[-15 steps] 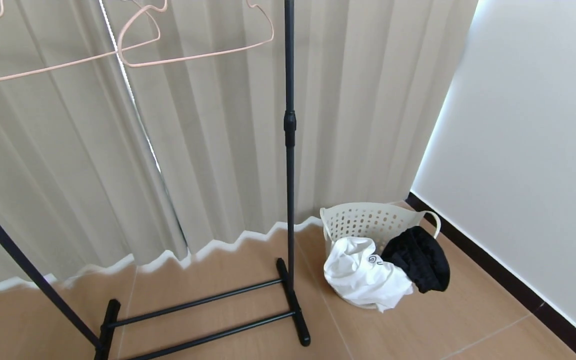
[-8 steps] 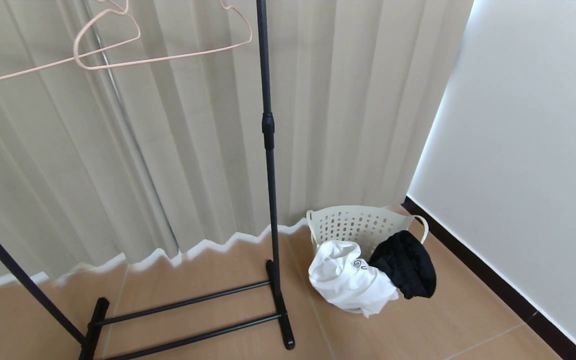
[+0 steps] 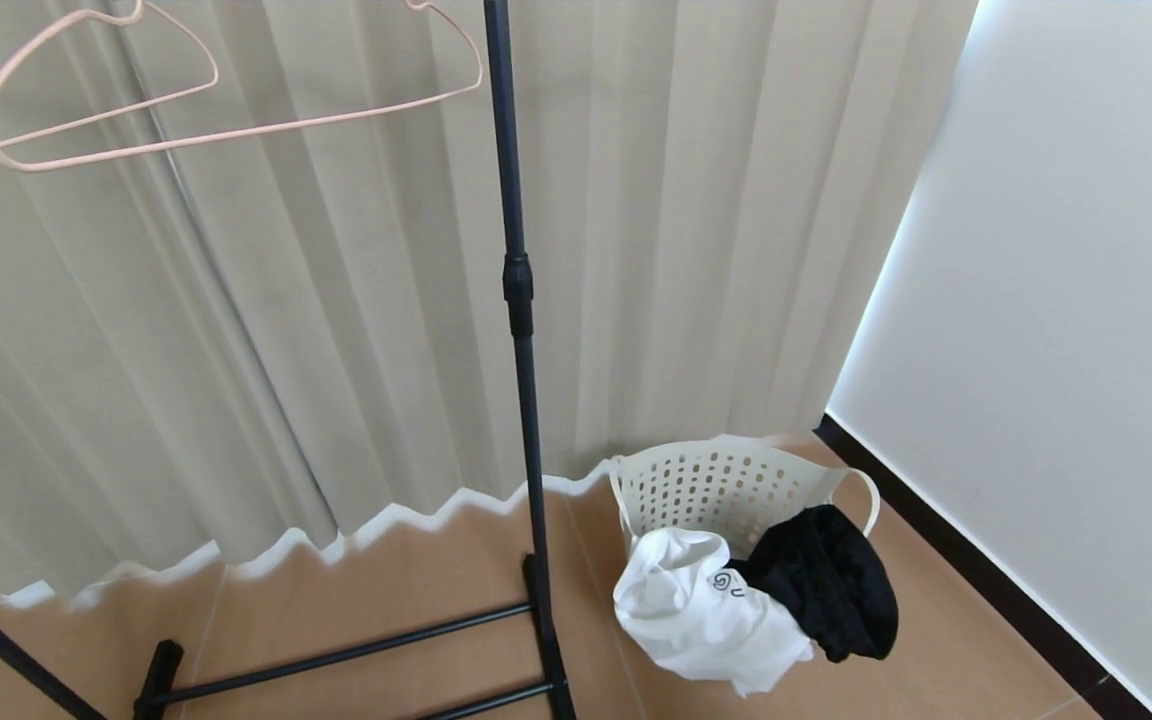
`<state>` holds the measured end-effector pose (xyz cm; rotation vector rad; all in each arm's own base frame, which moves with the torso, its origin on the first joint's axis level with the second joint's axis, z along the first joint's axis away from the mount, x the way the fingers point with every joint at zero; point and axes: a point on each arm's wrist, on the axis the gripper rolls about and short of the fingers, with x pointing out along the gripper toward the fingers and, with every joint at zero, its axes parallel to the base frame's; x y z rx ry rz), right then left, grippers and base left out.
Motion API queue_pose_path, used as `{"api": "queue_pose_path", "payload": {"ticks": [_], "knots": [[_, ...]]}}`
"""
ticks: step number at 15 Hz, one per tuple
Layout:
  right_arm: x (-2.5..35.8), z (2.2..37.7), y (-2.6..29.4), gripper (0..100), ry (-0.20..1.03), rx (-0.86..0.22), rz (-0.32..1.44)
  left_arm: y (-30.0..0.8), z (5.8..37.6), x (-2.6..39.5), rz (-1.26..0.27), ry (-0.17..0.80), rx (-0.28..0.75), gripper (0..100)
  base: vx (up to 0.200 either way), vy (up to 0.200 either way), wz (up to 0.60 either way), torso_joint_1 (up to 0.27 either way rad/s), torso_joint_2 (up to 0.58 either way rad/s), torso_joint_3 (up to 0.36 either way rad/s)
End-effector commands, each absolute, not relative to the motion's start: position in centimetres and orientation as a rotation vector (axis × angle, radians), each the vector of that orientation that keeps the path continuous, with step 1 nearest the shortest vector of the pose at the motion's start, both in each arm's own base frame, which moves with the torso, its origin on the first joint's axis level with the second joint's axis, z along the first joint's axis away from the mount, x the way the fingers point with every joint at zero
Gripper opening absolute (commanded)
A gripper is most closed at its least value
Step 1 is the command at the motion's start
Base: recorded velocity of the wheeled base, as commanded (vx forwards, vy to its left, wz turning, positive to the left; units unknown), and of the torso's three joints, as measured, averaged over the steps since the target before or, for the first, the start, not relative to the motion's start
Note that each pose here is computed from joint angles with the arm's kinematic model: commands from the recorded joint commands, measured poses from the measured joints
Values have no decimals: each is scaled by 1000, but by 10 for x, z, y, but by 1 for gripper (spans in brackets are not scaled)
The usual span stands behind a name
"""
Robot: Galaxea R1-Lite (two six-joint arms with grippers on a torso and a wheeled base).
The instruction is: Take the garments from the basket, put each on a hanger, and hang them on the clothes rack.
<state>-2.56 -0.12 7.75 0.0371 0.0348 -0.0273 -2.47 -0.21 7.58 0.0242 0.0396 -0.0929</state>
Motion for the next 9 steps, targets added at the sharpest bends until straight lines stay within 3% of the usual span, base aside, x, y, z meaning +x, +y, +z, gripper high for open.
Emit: {"api": "queue_pose_path", "payload": {"ticks": [1,6,9], "knots": [[-26,78,-1,100,36,37,-27,-2,76,-25,-93,40,24,100,200,-200,0,2,-7,12],[-26,78,-1,100,36,37,-27,-2,76,-25,-93,40,24,100,200,-200,0,1,2,0],[-26,78,-1,100,36,37,-27,-2,76,-25,-89,40,21,100,0,0,0,0,0,0]]}}
